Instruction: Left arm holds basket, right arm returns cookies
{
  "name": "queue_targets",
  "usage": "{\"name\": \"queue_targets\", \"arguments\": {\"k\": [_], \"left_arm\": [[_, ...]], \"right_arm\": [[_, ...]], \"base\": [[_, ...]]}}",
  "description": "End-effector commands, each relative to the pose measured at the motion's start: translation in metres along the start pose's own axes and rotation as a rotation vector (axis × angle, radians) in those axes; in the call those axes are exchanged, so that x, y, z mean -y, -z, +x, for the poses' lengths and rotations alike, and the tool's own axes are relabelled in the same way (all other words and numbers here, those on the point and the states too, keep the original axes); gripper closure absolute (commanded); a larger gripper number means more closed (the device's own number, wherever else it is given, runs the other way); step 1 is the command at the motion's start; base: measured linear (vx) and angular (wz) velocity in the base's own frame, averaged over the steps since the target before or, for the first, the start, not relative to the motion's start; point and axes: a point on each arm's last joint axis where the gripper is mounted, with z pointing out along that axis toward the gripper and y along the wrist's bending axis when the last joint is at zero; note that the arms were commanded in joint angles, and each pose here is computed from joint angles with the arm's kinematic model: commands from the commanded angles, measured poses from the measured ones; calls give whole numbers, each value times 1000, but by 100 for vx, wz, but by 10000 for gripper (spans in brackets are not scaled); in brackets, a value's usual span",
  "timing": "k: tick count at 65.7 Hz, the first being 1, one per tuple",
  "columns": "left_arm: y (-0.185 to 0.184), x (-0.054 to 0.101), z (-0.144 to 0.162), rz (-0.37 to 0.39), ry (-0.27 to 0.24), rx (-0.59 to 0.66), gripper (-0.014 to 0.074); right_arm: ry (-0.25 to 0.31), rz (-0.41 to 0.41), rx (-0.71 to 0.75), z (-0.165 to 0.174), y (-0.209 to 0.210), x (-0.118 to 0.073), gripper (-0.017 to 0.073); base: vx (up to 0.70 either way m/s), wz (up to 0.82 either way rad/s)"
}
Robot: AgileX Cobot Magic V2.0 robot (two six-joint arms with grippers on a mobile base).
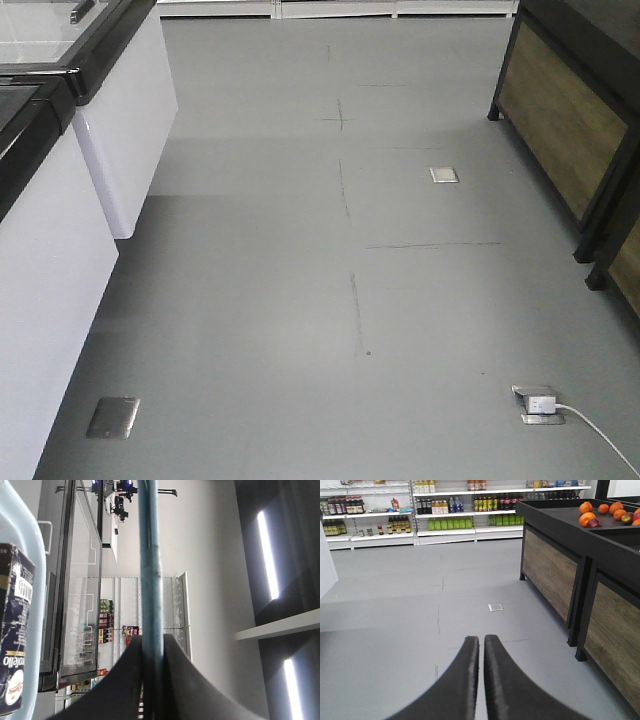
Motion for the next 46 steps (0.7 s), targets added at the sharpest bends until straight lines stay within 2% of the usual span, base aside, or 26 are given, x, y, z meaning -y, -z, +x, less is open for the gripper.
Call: {"name": "queue_targets", "arguments": {"k": [1,9,29,39,46], "left_arm": [[2,29,3,184,-42,-23,599],[3,34,5,241,-55,-42,599],[6,42,17,315,58,-102,599],[9,47,25,382,72,-140,599],[11,49,32,400,127,-177,599]], "right_arm": [[7,5,68,-1,0,0,570],[7,5,70,-1,0,0,570],[7,5,70,-1,0,0,570],[7,5,70,-1,0,0,570],[7,5,70,-1,0,0,570]], "base": [[0,0],[0,0],[0,0],[0,0],[0,0]]}}
